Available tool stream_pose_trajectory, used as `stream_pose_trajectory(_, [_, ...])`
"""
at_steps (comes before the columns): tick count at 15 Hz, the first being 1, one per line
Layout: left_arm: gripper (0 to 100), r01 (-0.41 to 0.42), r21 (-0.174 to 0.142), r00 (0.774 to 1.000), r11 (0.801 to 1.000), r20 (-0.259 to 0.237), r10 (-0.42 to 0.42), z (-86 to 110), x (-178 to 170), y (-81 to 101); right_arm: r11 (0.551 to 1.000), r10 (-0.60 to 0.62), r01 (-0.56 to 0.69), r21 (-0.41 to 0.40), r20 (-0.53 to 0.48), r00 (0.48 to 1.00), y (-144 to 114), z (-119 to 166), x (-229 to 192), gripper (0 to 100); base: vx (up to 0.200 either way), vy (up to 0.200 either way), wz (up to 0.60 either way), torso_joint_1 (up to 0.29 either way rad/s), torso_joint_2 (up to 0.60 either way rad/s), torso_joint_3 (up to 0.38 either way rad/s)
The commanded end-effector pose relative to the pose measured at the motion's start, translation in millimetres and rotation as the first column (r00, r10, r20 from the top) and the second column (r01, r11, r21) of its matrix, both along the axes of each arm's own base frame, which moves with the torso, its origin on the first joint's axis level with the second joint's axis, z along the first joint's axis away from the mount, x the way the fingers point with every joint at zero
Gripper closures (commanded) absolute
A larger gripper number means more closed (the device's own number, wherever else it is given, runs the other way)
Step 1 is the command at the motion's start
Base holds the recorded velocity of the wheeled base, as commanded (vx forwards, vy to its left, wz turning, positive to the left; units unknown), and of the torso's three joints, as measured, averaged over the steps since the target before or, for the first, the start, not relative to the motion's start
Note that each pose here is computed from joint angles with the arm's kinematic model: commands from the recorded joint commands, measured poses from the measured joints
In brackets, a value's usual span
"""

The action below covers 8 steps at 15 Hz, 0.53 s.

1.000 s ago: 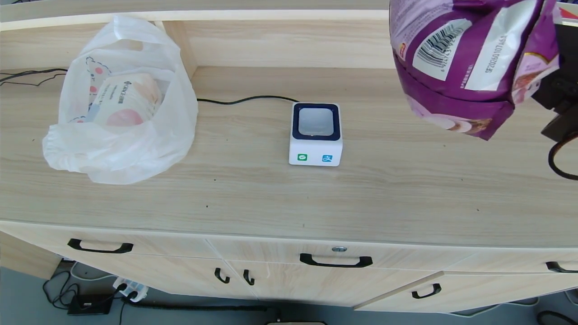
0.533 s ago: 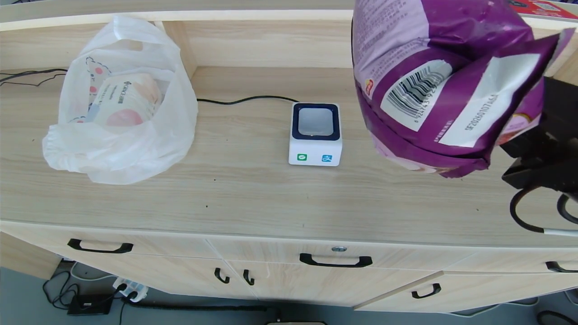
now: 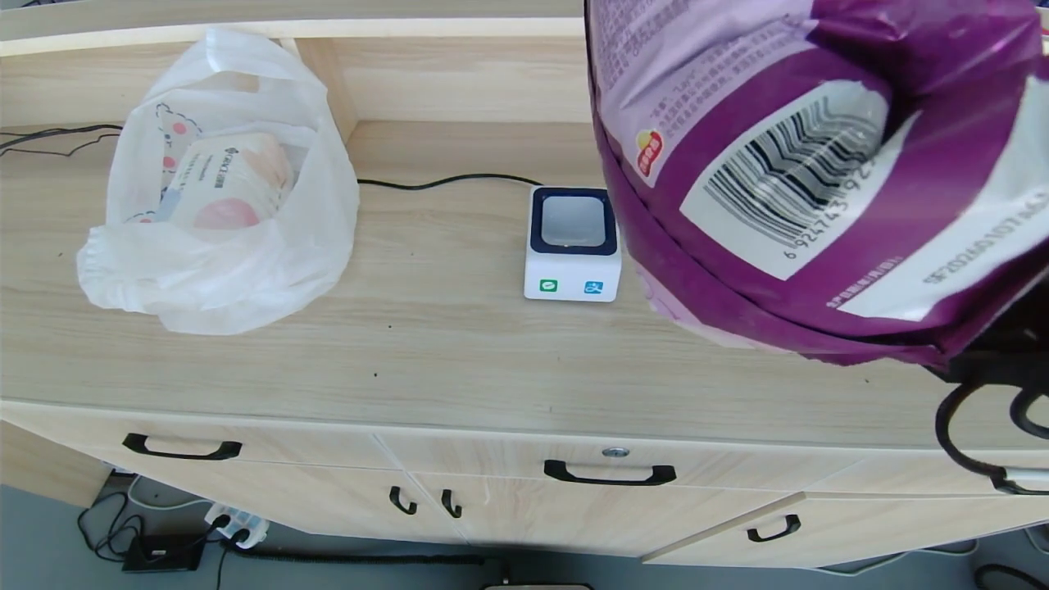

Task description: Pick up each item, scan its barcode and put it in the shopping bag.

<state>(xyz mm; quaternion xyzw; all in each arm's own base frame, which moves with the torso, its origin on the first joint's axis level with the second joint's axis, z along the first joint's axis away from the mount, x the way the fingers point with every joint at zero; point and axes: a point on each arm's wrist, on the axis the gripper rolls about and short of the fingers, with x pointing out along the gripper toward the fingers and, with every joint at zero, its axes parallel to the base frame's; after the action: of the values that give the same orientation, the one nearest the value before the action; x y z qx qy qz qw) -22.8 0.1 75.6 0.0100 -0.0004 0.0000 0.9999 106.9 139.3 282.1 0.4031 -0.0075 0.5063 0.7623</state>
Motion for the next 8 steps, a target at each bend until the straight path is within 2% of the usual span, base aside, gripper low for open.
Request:
stream_pose_trajectory(1, [0,-0.002,0.001,1.000,1.000,0.001,0.002,0.1,0.0,0.0,1.000,0.015,-0.015,-0.006,-0.020,1.000,-4.5,-13.8,-5.5,100,0.000,0.000,0.00,0.000,0.00,0.000])
stream_pose_trajectory(8, [0,-0.002,-0.003,1.000,1.000,0.002,0.002,0.2,0.0,0.0,0.997,0.074,-0.073,0.023,-0.025,0.997,-22.5,-25.3,-24.4,100,0.000,0.000,0.00,0.000,0.00,0.000])
